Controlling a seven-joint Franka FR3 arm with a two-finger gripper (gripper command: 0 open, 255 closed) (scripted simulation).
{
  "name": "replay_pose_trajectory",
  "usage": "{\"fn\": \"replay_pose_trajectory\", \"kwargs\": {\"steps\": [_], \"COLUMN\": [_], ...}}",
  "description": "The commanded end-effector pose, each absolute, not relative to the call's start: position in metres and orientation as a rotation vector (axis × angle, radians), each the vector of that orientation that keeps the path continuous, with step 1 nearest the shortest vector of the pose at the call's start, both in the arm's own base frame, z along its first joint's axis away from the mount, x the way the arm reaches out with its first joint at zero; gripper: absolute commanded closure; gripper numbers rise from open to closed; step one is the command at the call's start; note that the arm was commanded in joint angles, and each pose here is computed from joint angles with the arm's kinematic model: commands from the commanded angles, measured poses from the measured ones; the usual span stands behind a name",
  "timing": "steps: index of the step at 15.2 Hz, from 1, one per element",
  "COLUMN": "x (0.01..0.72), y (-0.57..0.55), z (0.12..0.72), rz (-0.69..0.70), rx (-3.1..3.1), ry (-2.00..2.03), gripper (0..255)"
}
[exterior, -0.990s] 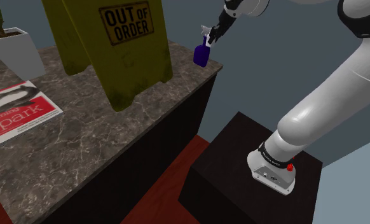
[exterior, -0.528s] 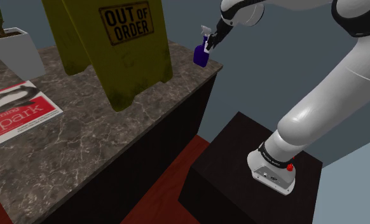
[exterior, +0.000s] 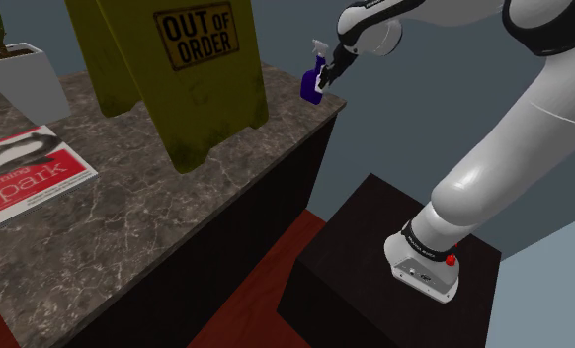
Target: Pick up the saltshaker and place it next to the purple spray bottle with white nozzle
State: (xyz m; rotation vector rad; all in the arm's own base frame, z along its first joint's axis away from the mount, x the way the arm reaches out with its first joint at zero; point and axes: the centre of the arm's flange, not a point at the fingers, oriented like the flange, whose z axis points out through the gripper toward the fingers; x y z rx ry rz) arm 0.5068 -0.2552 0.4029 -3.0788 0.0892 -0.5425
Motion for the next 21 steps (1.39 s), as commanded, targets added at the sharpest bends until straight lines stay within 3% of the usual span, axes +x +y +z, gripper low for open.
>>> {"fn": "replay_pose_trajectory", "kwargs": {"steps": [1,14,21], "x": [0.507,0.507,0.507], "y": [-0.255,-0.255,-0.255], "z": [0.392,0.32,0.32], "rz": [-0.543,-0.543,-0.543], "rx": [-3.079,-3.079,-3.079], "ry": [0.09,0.09,0.09], "gripper": [255,255,255]}}
